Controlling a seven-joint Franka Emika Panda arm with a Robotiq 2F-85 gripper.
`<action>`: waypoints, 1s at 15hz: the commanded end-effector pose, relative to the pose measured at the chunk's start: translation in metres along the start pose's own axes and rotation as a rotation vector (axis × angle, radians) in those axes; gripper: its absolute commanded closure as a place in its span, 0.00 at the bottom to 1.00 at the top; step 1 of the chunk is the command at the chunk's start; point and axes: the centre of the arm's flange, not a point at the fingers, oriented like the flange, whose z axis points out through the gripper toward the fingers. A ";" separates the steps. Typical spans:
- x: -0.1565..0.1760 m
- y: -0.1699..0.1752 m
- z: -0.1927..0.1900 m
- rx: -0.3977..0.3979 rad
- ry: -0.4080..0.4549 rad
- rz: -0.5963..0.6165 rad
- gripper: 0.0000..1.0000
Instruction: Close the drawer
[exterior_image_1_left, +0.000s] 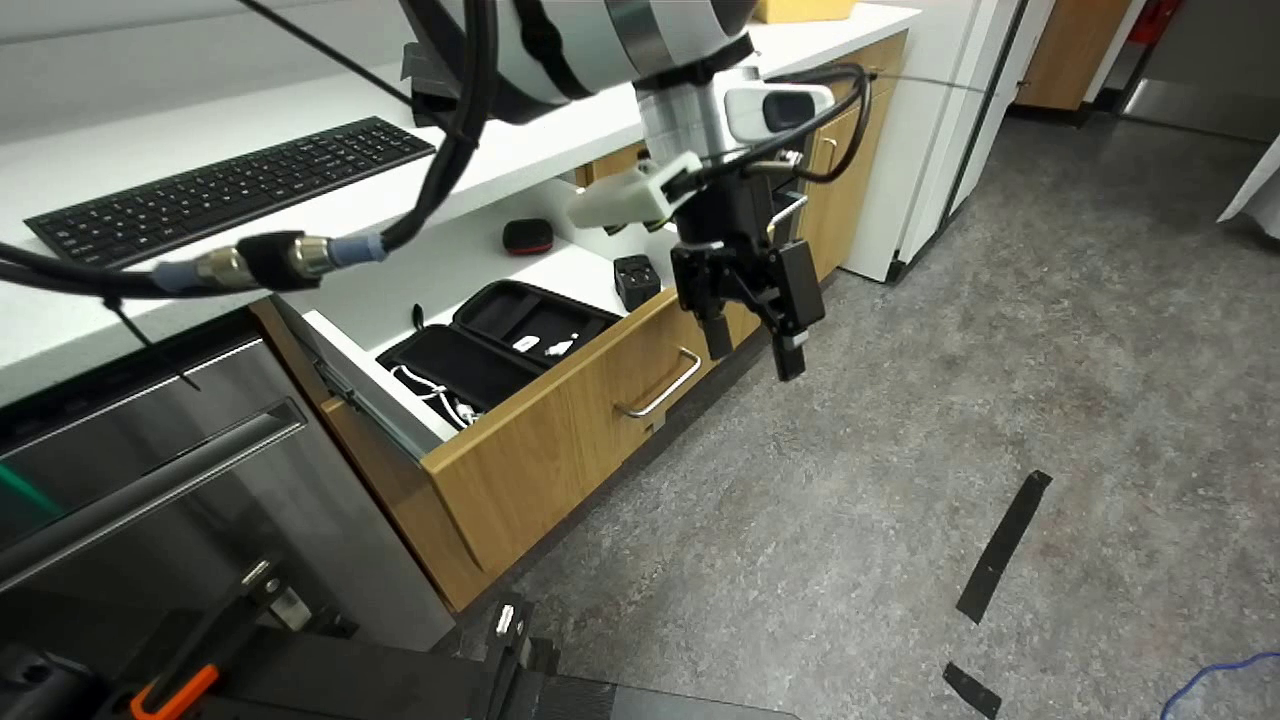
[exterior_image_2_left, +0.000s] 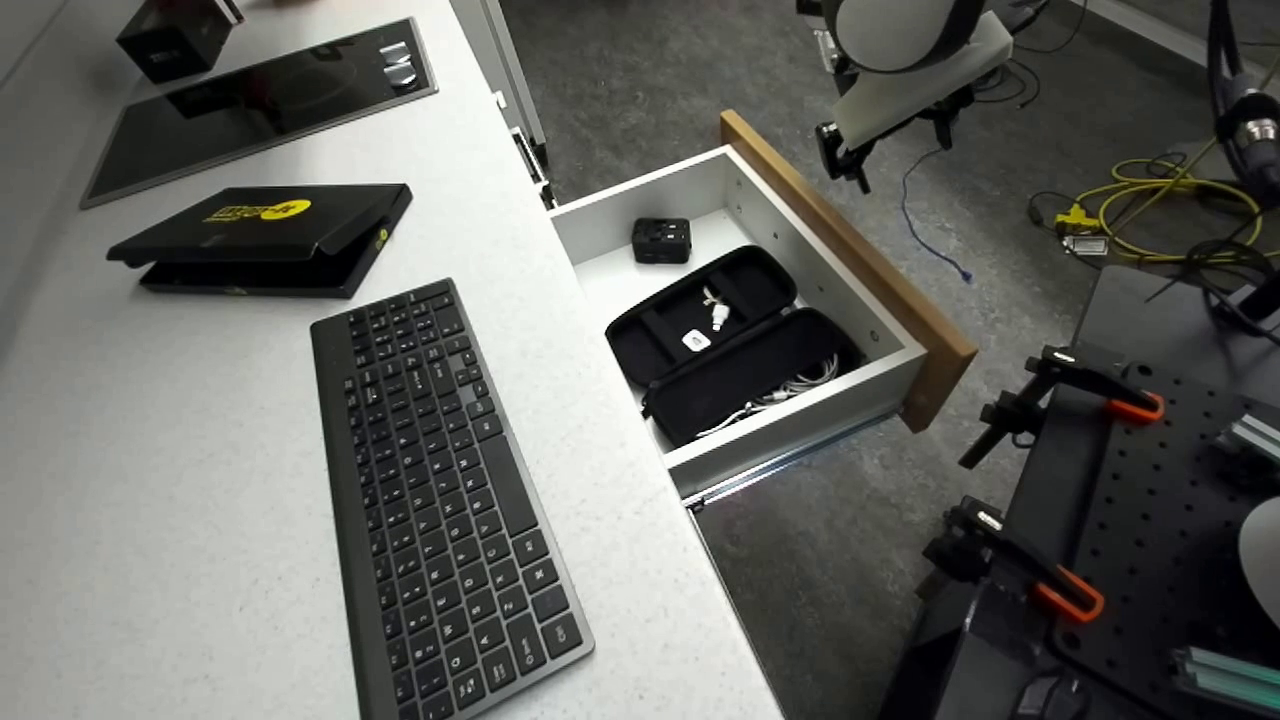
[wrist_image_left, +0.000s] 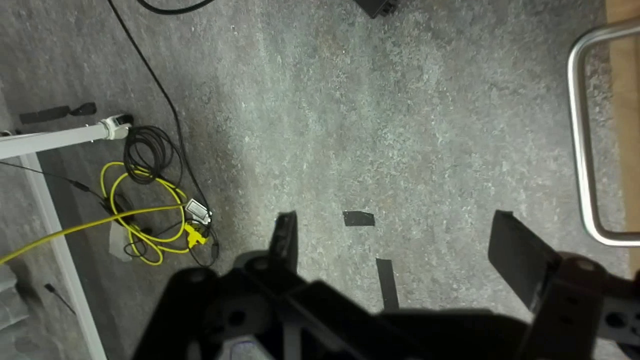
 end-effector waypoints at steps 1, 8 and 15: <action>0.031 -0.042 0.048 -0.050 0.006 0.106 0.00; 0.016 -0.100 0.060 0.091 -0.062 0.026 0.00; -0.010 -0.184 -0.002 0.263 -0.088 -0.202 0.00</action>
